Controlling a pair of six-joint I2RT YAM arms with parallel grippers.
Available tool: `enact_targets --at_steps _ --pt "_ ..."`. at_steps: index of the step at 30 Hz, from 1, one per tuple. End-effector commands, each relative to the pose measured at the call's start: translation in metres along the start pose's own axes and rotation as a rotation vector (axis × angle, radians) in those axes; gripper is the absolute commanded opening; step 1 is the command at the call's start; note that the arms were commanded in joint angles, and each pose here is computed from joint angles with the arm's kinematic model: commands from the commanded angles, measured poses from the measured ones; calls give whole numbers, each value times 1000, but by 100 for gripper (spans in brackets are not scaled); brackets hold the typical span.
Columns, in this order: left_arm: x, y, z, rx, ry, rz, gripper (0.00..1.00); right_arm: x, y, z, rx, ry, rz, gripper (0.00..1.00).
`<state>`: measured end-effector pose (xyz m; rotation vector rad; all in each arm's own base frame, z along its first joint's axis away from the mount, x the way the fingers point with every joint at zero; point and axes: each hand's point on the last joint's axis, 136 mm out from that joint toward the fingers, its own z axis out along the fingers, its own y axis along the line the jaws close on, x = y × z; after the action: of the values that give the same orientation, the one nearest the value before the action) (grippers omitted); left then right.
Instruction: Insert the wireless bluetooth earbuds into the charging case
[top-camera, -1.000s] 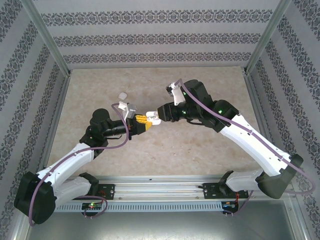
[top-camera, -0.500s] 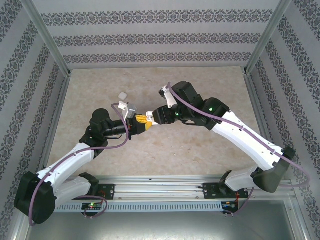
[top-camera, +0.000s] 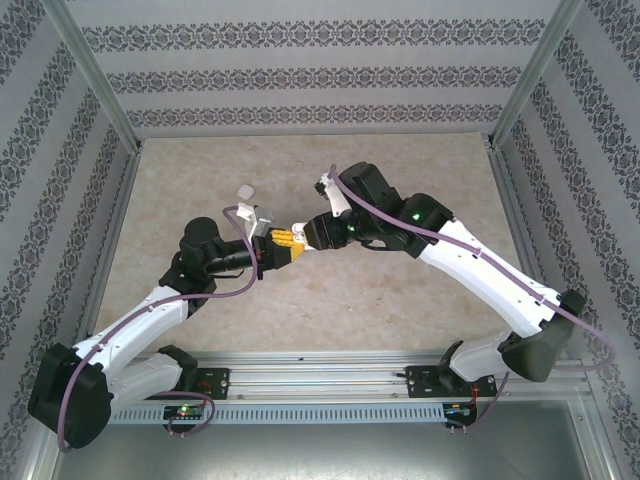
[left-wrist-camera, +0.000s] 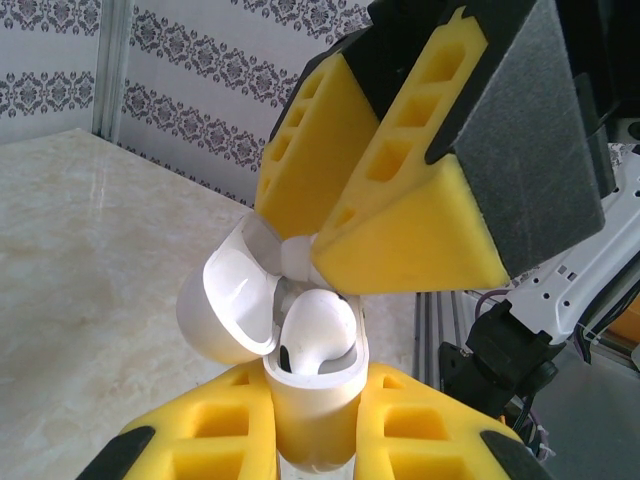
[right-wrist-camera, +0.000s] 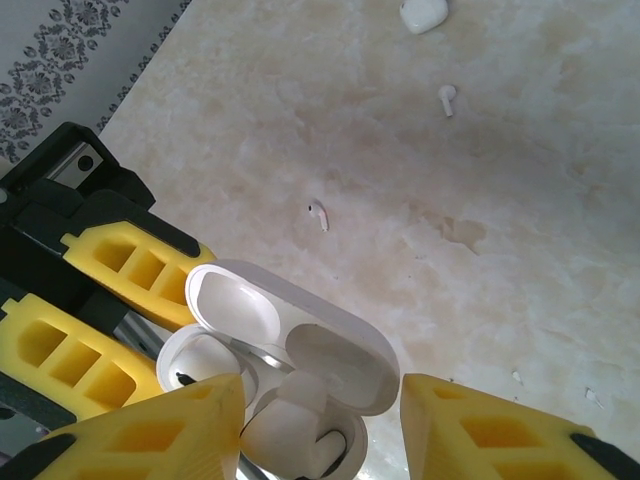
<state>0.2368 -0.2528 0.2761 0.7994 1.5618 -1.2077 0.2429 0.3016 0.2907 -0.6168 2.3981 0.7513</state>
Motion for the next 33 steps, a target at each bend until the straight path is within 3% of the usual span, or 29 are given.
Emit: enact_targets --at_steps 1,9,33 --pt "-10 -11 0 36 -31 40 0 -4 10 -4 -25 0 -32 42" --pt "-10 -12 -1 36 -31 42 0 -4 9 -7 -39 -12 -42 25" --pt "-12 -11 1 44 -34 39 0 9 11 -5 -161 -14 -57 22"
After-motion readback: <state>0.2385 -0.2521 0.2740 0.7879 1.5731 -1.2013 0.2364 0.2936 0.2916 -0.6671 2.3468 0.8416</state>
